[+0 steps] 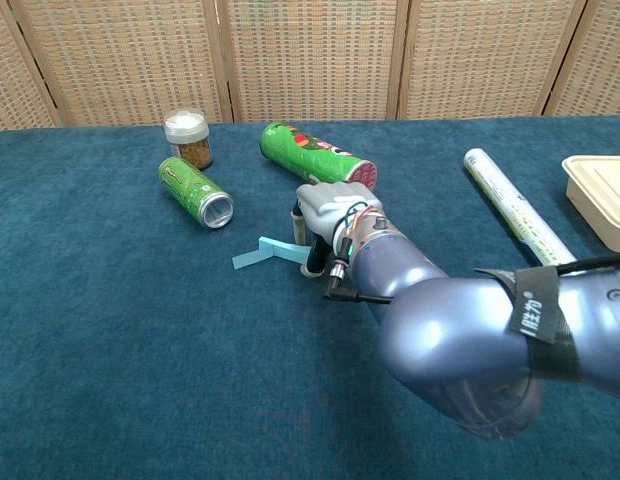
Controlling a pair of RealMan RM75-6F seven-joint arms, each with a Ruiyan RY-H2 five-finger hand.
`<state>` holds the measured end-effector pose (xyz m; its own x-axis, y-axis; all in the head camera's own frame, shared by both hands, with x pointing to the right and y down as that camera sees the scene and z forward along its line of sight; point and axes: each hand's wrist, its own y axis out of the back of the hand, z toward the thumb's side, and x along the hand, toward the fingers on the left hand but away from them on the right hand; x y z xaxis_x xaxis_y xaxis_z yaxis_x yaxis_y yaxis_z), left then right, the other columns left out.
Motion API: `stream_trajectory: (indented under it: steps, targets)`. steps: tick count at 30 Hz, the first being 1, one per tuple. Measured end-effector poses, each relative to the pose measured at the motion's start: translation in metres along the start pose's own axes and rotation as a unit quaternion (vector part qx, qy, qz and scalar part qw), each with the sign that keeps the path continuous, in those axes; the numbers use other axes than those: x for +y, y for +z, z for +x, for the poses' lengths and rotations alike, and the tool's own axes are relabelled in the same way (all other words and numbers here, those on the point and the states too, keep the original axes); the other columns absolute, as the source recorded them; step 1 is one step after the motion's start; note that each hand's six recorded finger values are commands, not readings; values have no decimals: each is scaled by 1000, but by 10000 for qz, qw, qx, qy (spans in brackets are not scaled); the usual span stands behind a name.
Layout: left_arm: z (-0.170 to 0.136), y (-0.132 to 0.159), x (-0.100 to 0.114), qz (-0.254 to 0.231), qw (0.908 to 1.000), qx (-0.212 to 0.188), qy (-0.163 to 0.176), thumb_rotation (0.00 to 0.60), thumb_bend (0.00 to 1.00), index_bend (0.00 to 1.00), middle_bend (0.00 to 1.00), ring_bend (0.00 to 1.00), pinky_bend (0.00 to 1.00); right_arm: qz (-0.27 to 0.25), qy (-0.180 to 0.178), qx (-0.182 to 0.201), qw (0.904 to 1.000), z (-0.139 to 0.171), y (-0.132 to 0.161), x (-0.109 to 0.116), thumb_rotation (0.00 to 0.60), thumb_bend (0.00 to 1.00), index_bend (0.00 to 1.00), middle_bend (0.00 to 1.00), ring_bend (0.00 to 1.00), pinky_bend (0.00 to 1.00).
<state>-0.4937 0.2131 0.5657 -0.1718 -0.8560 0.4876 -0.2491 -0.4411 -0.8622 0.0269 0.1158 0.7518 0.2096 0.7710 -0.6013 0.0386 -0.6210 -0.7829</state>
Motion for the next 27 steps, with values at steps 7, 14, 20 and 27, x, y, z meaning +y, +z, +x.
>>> stream_trajectory:
  steps: [7,14,20,27]
  targets:
    - [0,0,0,1,10000,-6,5,600,170,0,0,0,0,-110,12,-93,9999,-3,-1,3,600,337,494,0,0,0]
    - [0,0,0,-2,10000,-8,8,600,170,0,0,0,0,-105,11,-148,9998,-6,-2,4,600,380,562,0,0,0]
    - [0,1,0,-5,10000,-15,3,600,171,0,0,0,0,-96,44,-138,9998,-6,0,3,600,411,598,0,0,0]
    - [-1,0,0,-15,10000,-14,12,600,170,0,0,0,0,-177,21,-75,9998,-4,2,6,600,440,618,0,0,0]
